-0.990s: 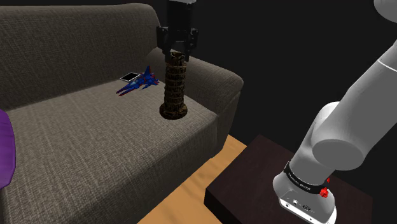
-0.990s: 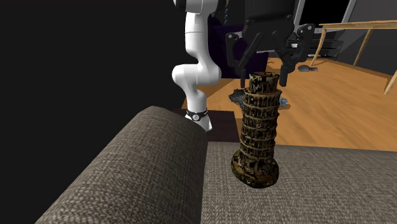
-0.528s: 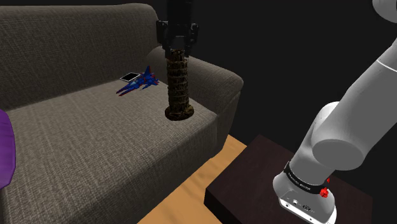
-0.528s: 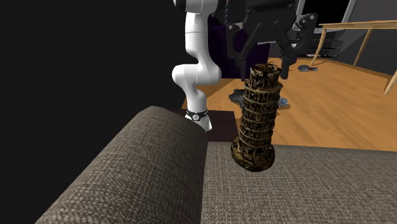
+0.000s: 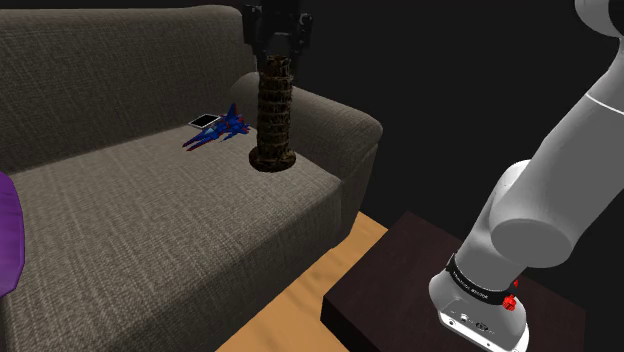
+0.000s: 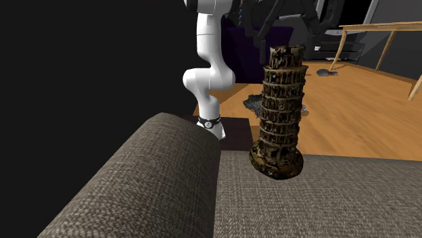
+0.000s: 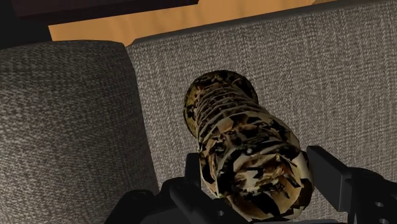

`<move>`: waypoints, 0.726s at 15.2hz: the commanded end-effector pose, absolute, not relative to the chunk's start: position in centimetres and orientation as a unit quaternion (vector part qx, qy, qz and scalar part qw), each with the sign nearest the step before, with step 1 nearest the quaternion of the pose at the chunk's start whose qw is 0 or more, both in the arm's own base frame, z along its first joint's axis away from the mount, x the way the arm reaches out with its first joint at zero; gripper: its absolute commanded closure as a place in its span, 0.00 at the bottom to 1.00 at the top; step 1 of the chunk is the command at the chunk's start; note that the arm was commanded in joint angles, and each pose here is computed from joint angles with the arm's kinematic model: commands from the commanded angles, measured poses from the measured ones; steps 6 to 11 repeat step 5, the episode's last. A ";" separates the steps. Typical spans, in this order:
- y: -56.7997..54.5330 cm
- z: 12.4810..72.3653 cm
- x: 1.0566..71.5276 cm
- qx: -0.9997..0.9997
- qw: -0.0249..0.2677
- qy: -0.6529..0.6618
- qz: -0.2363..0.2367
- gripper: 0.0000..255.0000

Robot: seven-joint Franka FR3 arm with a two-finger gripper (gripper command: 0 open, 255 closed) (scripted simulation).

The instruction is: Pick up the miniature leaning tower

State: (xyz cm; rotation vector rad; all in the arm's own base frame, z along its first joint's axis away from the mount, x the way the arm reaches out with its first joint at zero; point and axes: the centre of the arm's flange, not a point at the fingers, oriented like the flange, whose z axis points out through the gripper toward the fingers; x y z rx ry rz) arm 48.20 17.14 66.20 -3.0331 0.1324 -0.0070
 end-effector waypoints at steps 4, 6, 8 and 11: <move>17.1 68.5 48.1 -0.998 0.053 0.044 -0.003 1.00; 17.1 68.6 48.1 -0.998 0.053 0.044 -0.003 1.00; 17.1 68.6 48.1 -0.998 0.053 0.044 -0.003 1.00; 17.1 68.6 48.1 -0.998 0.053 0.044 -0.003 1.00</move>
